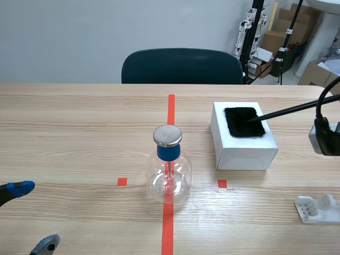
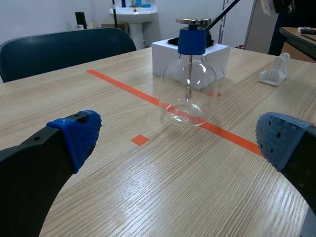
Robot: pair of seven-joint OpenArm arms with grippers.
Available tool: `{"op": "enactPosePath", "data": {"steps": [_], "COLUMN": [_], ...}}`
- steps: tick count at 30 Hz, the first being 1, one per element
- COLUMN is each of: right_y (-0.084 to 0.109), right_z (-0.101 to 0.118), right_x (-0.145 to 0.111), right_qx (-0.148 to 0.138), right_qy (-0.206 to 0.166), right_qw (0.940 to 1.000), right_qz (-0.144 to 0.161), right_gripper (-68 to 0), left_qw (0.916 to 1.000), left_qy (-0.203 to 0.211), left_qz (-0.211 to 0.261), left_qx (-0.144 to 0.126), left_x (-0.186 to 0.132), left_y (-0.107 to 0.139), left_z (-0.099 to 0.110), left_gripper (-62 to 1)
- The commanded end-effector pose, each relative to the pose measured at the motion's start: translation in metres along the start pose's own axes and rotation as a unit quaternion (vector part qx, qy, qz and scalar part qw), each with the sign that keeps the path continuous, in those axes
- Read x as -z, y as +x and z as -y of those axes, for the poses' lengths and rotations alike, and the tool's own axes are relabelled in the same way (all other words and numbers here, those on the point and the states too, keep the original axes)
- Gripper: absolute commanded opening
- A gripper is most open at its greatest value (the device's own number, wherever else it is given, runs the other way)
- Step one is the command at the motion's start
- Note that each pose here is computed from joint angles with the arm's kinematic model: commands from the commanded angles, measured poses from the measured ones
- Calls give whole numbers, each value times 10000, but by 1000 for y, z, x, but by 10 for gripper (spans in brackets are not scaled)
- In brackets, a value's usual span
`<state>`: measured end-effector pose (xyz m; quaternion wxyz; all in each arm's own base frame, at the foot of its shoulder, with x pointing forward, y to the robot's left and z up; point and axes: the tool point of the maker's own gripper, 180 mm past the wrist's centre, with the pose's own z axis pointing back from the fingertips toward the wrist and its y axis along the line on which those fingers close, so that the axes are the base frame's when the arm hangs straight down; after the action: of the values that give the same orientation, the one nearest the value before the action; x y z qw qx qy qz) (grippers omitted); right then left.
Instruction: Do the electroscope experiment. rub the rod on the fur
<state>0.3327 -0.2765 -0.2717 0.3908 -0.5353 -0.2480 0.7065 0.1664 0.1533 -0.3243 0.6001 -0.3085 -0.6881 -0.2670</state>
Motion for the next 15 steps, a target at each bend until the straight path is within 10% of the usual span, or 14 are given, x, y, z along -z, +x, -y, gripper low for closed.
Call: {"op": "enactPosePath", "data": {"steps": [1, 7, 15], "right_y": [-4, 23, -10], "right_z": [8, 7, 8], "right_x": [1, -1, 1], "right_qx": [-138, -145, -136], "right_qy": [-106, -96, -109], "right_qw": [9998, 9967, 9998], "right_qz": [61, 793, -124], "right_gripper": [-676, -676, -676], "left_qw": [10000, 10000, 10000], "left_qy": [33, 33, 33], "left_qz": [84, 84, 84], "left_qx": [40, 40, 40], "left_x": [-1, -1, -1], "left_y": [5, 5, 5], "left_z": [-4, -4, -4], "left_gripper": [14, 14, 14]}}
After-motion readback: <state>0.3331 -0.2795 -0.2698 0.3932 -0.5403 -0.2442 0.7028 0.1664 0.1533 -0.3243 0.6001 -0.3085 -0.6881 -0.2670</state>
